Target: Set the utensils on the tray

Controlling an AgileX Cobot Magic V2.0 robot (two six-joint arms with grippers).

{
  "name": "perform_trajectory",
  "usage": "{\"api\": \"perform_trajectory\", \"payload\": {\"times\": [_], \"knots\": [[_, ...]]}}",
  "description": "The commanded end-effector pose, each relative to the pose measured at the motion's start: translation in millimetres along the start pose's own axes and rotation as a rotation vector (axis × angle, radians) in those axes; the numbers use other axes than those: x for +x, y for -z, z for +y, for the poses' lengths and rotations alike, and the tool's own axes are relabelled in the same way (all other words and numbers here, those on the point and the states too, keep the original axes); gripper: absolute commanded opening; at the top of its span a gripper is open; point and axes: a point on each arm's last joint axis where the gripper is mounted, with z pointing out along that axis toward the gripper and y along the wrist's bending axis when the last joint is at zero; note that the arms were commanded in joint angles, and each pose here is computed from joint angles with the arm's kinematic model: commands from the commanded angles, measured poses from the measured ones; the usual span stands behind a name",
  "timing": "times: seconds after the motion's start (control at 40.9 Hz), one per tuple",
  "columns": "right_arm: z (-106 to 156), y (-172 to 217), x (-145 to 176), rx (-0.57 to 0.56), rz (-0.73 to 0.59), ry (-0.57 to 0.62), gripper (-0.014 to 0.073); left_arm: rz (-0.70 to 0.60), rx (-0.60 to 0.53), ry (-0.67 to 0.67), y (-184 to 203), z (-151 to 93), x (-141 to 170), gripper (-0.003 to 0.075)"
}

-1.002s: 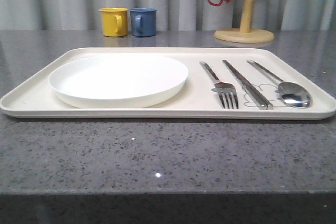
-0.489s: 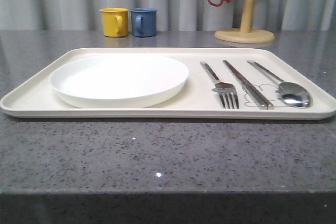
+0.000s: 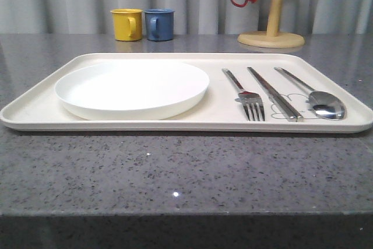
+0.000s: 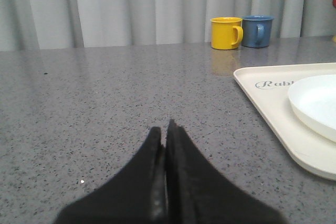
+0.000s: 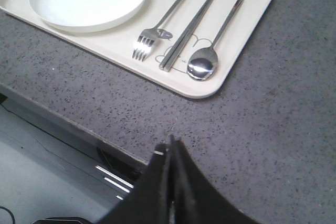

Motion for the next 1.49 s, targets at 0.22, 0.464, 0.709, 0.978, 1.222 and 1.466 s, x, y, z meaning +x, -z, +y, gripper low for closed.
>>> {"api": "perform_trajectory", "payload": {"times": [0.22, 0.464, 0.709, 0.978, 1.222, 1.466], "knots": [[0, 3, -12, 0.001, -0.080, 0.011, -0.0122, -0.106, -0.013, 0.016, 3, 1, -10, -0.0018], [-4, 5, 6, 0.090, -0.175, 0.001, -0.0122, -0.106, -0.013, 0.016, 3, 1, -10, -0.0018], [-17, -21, 40, 0.312, -0.523, -0.029, -0.0122, -0.106, -0.013, 0.016, 3, 1, -10, -0.0018], [-36, -69, 88, 0.432, -0.591, -0.052, -0.0122, -0.104, -0.013, 0.016, 2, 1, -10, -0.0018], [-37, -72, 92, 0.451, -0.585, -0.058, -0.0122, -0.104, -0.013, 0.016, 2, 1, -10, -0.0018], [-37, -72, 92, 0.451, -0.580, -0.059, -0.0122, -0.104, -0.013, 0.016, 2, 1, -10, -0.0018]]}}
